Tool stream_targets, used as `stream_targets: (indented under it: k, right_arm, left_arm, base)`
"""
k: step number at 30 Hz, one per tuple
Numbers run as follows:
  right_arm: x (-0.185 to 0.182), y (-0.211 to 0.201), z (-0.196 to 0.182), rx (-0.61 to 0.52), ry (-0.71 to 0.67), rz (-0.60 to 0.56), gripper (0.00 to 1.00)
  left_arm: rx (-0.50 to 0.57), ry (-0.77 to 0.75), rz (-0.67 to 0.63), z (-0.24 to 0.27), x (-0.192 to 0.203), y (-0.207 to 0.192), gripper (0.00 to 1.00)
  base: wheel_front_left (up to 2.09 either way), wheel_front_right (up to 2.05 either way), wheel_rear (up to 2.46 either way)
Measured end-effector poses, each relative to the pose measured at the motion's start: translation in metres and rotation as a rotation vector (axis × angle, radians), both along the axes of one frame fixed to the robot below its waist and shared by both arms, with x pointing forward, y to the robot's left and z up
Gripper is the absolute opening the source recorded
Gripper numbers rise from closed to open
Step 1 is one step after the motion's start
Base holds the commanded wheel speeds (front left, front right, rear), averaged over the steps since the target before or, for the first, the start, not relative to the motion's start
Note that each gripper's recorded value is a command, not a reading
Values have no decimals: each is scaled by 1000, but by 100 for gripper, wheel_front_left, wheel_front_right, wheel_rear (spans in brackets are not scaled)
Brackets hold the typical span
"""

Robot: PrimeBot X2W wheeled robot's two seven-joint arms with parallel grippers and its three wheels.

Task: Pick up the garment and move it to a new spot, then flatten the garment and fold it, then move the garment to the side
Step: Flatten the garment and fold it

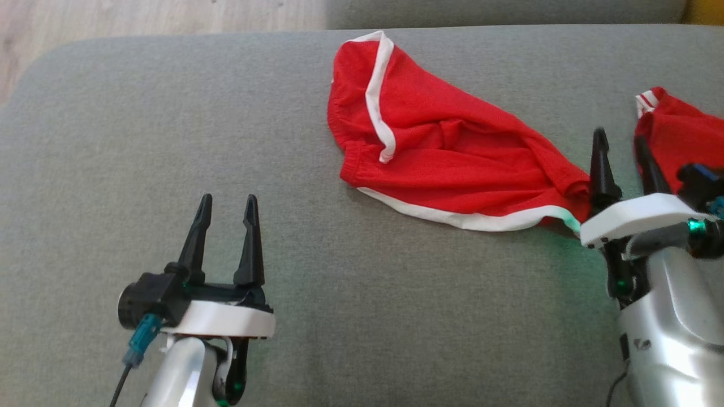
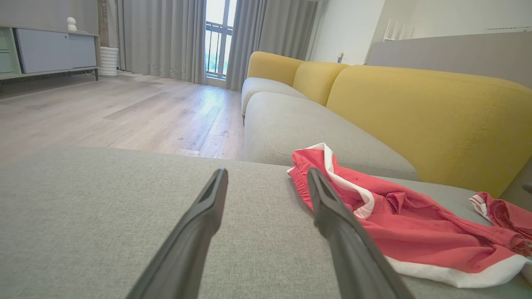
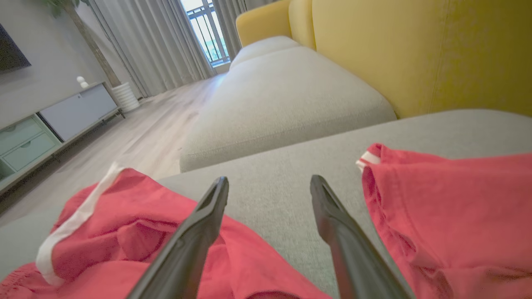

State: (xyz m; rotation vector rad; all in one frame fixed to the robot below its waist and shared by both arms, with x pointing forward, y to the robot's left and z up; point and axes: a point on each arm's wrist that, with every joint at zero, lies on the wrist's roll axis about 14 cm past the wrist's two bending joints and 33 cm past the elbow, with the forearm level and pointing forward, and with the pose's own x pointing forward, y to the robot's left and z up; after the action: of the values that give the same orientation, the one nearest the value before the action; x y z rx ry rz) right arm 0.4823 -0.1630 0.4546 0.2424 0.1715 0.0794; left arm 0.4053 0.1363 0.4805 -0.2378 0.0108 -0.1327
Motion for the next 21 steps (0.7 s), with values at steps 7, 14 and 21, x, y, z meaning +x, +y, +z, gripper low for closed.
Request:
stream_targets:
  k: [7,14,21]
  right_arm:
    - [-14,25,35,-36,-159,74,100]
    - [-42,32,38,-37,-192,96,100]
    - [-49,37,34,-59,-191,112,100]
  left_arm:
    - [-5,-10,-19,3,3,-7,100]
    - [-10,-29,-36,9,4,-11,100]
    - [-12,-34,-48,10,4,-16,100]
  base:
    - [0,0,0]
    - [0,0,0]
    - [0,0,0]
